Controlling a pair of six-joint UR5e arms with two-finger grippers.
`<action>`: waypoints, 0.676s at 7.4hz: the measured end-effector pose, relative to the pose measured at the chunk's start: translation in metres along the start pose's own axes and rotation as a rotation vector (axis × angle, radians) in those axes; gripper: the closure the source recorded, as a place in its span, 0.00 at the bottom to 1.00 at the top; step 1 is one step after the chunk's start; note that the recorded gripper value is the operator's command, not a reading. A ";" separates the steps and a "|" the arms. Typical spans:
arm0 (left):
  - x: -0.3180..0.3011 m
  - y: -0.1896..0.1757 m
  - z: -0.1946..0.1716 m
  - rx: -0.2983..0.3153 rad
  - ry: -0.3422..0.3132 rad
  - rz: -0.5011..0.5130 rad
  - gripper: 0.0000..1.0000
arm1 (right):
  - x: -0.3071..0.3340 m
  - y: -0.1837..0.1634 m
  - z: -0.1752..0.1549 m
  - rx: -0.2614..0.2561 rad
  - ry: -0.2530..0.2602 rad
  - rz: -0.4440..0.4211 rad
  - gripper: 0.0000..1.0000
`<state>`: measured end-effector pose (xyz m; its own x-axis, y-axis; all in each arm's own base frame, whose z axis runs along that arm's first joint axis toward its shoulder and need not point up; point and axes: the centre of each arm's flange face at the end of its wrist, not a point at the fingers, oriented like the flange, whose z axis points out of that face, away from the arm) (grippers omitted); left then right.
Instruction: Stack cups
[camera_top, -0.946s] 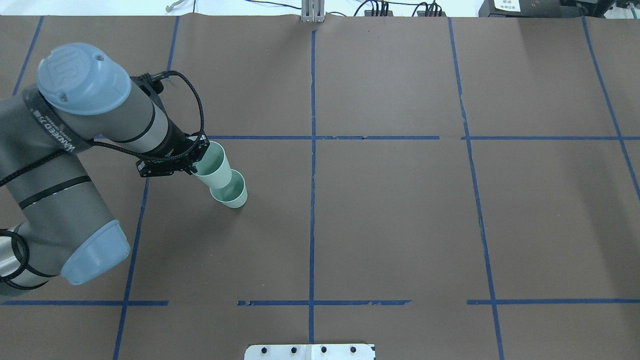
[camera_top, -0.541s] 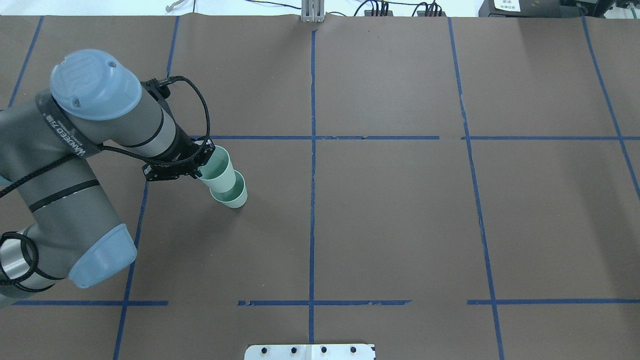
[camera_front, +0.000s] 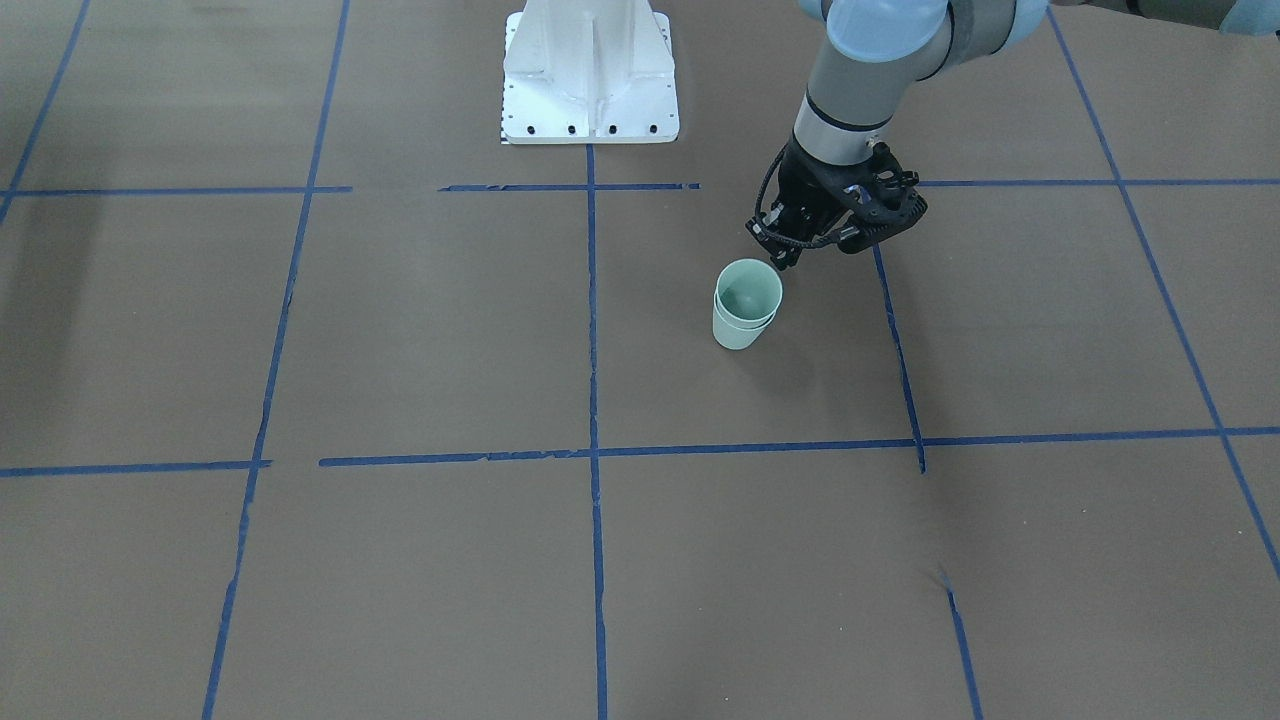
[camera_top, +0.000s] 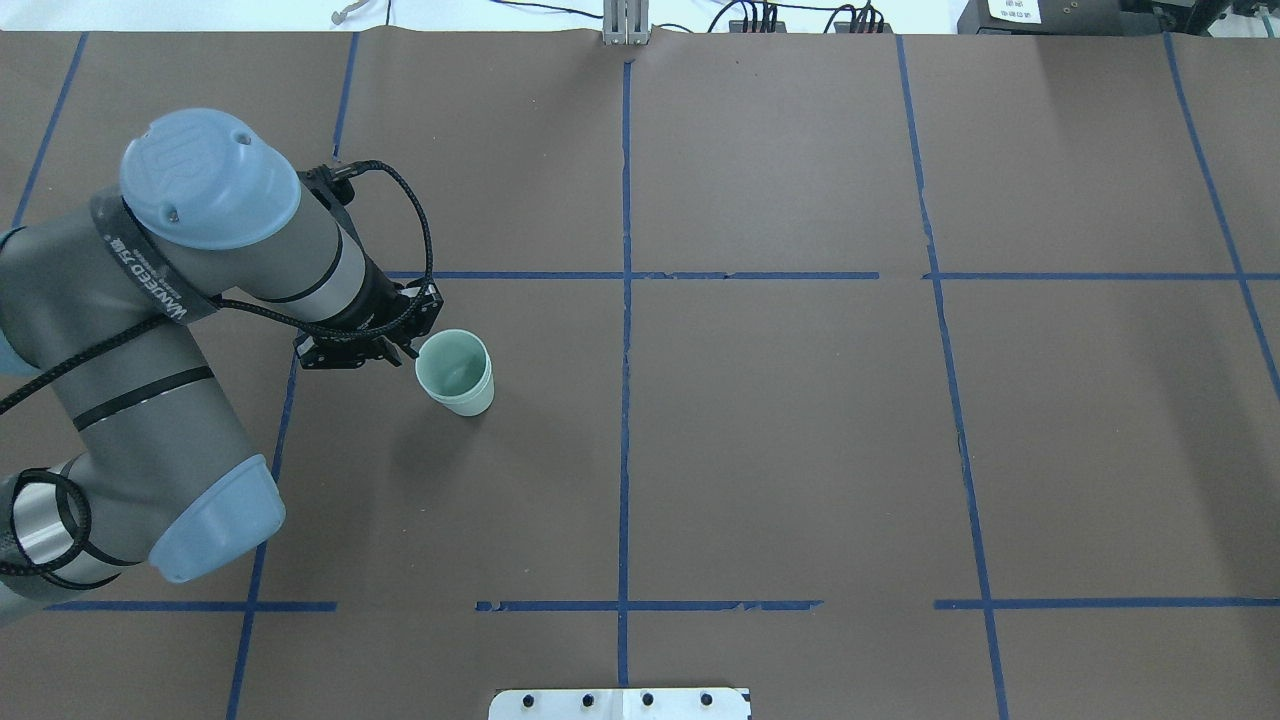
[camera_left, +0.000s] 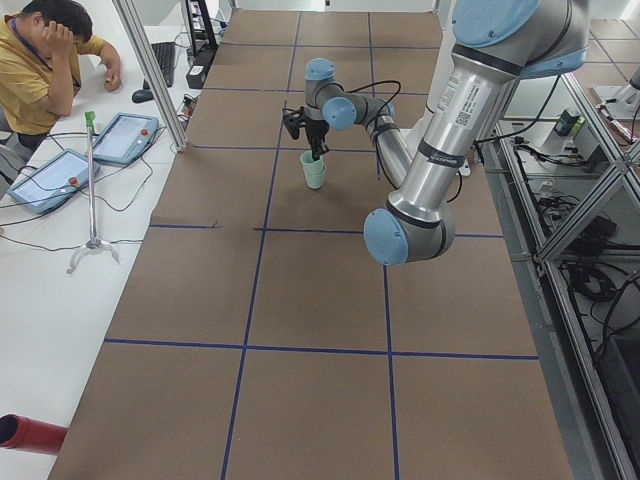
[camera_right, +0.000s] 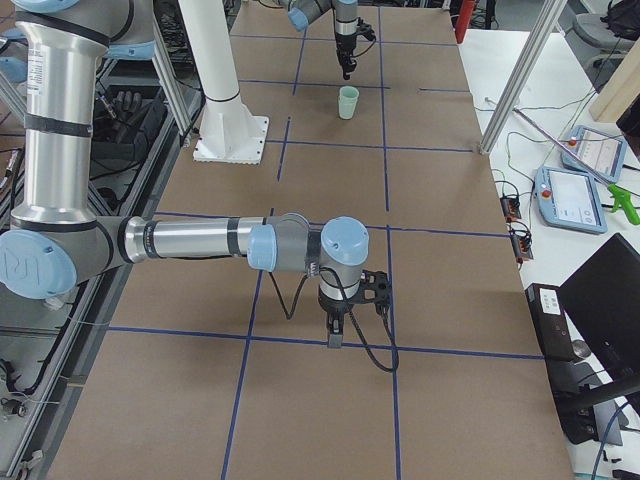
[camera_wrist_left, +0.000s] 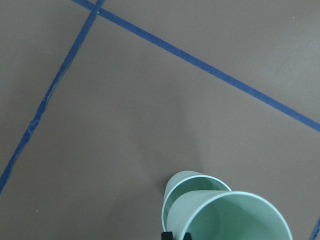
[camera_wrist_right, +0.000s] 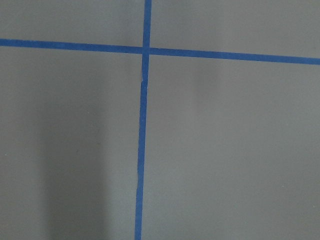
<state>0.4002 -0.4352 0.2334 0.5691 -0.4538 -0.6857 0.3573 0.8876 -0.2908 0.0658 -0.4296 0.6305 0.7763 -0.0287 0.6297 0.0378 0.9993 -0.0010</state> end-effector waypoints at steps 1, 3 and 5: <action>0.000 0.000 -0.001 0.004 0.003 -0.005 0.00 | 0.000 0.000 0.000 0.000 0.000 0.000 0.00; -0.003 -0.002 -0.010 0.008 0.020 0.001 0.00 | 0.000 0.000 0.000 0.000 0.000 -0.001 0.00; -0.027 -0.020 -0.018 0.013 0.016 0.096 0.00 | 0.000 0.000 0.000 0.000 0.000 -0.001 0.00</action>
<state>0.3640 -0.4394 0.2461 0.5891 -0.3657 -0.7206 0.3116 0.9256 -0.2149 0.0654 -0.4299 0.6302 0.7762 -0.0297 0.6297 0.0387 0.9993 -0.0005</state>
